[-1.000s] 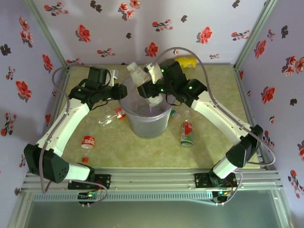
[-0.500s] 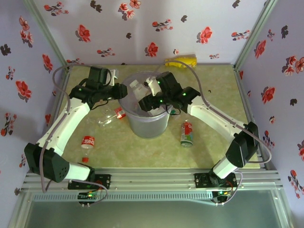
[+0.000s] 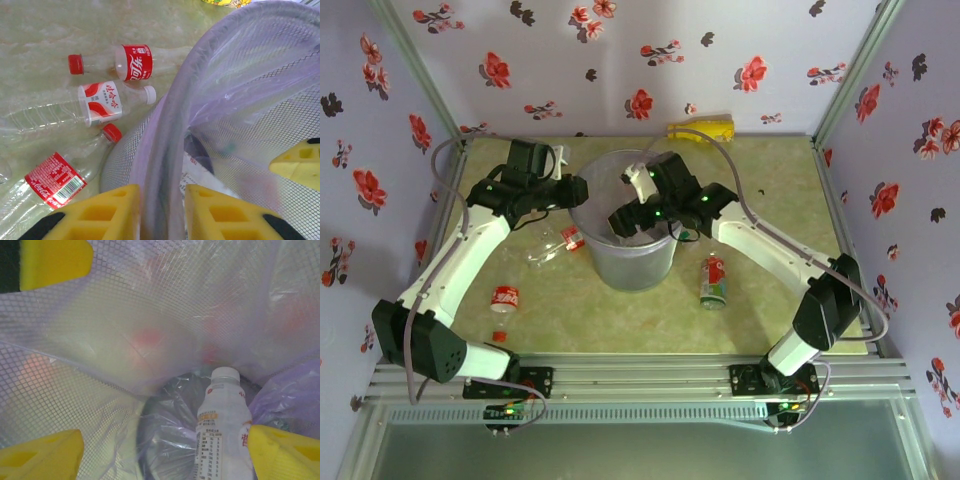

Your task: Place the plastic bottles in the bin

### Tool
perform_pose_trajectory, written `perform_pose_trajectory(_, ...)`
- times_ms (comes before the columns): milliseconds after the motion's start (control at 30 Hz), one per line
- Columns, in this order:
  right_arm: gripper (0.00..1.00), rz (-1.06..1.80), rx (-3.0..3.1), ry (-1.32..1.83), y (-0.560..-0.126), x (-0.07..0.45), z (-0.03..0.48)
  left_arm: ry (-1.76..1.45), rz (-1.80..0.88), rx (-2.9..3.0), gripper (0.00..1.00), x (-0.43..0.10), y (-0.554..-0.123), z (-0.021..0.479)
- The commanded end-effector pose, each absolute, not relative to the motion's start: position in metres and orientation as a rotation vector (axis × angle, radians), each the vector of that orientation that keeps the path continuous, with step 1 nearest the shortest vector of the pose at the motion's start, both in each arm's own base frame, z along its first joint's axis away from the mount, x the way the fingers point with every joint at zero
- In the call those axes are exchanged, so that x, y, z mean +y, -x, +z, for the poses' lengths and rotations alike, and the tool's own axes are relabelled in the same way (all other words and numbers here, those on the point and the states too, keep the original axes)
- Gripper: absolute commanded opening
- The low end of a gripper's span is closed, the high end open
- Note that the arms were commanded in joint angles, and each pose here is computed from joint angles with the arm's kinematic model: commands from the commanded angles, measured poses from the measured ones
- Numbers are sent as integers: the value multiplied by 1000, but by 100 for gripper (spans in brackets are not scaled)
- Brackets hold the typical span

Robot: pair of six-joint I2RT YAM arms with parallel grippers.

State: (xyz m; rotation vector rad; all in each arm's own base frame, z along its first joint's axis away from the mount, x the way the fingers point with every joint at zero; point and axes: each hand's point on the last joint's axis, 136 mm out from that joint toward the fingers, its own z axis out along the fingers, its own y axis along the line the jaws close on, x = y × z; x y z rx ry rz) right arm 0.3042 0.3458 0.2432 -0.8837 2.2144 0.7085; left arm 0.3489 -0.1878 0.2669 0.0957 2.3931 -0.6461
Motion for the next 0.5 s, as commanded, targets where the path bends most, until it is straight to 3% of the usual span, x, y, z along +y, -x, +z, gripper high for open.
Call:
perform_pose_trajectory(0, 86, 670, 2130, 888, -307, 343, 276, -120, -633, 2390, 30, -191, -351, 269)
perform_pose_trajectory(167, 85, 611, 2061, 745, -326, 314, 316, -120, -626, 2392, 29, -190, -352, 268)
perform_pose_trajectory(467, 86, 556, 2023, 192, -403, 202, 351, -115, -623, 2387, 29, -190, -354, 268)
